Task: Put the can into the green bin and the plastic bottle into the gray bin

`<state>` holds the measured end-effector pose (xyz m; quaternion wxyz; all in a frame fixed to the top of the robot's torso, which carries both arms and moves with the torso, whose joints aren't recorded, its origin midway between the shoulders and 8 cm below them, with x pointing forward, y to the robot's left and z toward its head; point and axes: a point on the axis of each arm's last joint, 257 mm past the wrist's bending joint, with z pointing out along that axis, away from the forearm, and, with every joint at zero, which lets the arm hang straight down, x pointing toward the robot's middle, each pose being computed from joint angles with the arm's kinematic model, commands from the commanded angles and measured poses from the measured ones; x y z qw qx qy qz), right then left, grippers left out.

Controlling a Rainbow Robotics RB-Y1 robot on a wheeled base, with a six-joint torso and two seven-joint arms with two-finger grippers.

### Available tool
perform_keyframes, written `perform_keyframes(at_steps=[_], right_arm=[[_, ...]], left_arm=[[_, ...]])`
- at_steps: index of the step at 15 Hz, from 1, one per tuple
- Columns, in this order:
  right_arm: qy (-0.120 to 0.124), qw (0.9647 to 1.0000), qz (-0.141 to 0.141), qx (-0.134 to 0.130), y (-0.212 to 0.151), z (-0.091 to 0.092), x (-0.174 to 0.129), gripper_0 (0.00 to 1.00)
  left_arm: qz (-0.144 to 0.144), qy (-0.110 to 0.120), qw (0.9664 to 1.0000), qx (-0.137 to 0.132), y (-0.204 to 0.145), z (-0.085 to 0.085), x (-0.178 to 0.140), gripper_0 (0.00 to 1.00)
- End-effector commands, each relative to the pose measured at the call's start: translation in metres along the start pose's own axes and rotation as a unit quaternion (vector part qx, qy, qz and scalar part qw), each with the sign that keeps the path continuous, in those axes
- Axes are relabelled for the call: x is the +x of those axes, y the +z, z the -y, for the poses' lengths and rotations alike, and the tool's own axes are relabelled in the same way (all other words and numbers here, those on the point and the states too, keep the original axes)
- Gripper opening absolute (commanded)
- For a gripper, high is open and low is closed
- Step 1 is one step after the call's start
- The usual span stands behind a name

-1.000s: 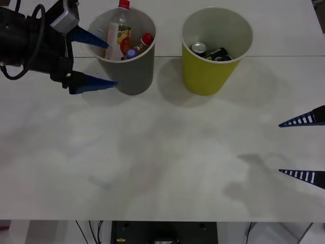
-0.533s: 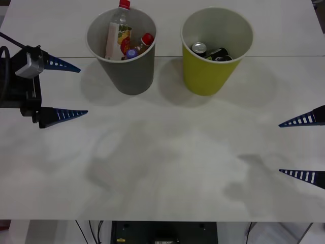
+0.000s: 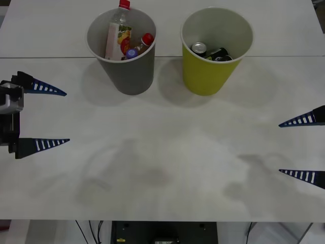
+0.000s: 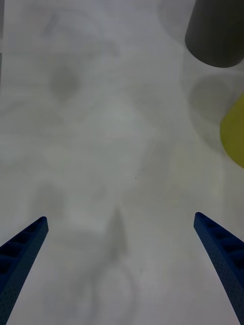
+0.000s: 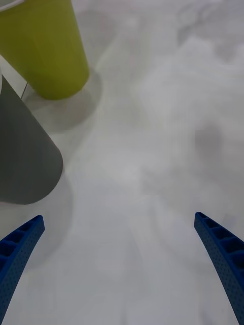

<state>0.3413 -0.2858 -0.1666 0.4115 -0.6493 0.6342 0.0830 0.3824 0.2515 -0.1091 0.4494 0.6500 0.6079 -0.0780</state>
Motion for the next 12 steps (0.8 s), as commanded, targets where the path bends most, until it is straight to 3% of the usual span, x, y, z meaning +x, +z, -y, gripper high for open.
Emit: perform_keyframes(at_steps=[1, 5, 12], right_arm=[[0.000, 1.0000, 0.000, 0.000, 0.000, 0.000, 0.000, 1.00], [0.000, 1.0000, 0.000, 0.000, 0.000, 0.000, 0.000, 1.00], [0.000, 1.0000, 0.000, 0.000, 0.000, 0.000, 0.000, 1.00]], left_arm=[[-0.008, 0.028, 0.9995, 0.009, -0.006, 0.013, 0.010, 1.00], [-0.014, 0.040, 0.9988, 0.027, -0.012, 0.026, 0.016, 1.00], [-0.016, 0.048, 0.9982, 0.031, -0.011, 0.031, 0.016, 1.00]])
